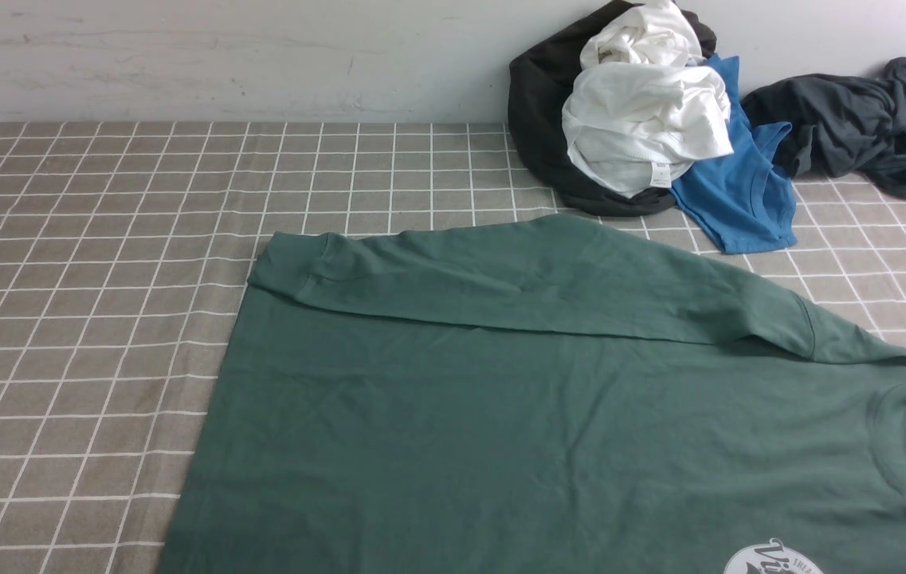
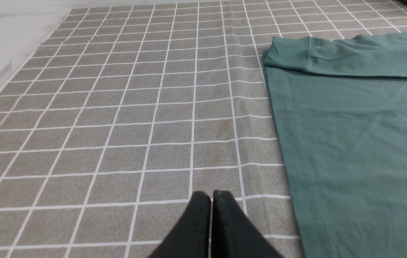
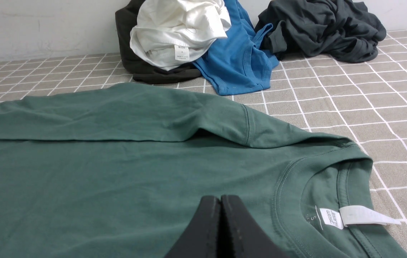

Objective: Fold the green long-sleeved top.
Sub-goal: Use the left arm to clamp the cuff closest to it

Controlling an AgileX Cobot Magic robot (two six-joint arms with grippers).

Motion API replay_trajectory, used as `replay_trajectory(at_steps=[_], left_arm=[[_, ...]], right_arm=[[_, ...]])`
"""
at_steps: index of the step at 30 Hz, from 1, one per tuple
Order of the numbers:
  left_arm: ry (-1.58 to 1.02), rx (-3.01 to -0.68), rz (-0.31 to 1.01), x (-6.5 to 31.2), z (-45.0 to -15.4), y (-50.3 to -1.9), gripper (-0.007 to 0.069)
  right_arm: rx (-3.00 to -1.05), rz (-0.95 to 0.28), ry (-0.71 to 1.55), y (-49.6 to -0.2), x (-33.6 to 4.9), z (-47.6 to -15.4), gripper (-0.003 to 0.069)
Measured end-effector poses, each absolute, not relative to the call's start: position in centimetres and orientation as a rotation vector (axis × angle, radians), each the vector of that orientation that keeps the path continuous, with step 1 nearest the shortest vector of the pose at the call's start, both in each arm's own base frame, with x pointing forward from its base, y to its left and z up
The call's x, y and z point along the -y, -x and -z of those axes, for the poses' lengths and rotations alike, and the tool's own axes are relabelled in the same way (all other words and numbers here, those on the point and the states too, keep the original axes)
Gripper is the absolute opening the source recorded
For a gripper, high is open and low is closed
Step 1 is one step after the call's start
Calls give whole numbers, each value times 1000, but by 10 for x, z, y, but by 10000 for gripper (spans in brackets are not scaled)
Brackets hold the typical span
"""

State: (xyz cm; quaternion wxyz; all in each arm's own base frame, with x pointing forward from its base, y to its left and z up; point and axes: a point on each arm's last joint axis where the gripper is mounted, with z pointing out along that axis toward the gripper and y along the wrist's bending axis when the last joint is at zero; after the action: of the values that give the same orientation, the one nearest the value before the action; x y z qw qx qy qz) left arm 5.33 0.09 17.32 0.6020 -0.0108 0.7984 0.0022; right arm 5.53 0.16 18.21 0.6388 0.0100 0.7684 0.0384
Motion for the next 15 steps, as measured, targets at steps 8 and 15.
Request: replay_trajectory(at_steps=[8,15], left_arm=[[122,-1835,113,2,-174,-54,-7],[676,-1713,796,17,-180,-54,-7]], right_arm=[[-1754,-102,-33,-55,-2,-182,-15],[-1698,-560,-416,-55,-10,-185,-15]])
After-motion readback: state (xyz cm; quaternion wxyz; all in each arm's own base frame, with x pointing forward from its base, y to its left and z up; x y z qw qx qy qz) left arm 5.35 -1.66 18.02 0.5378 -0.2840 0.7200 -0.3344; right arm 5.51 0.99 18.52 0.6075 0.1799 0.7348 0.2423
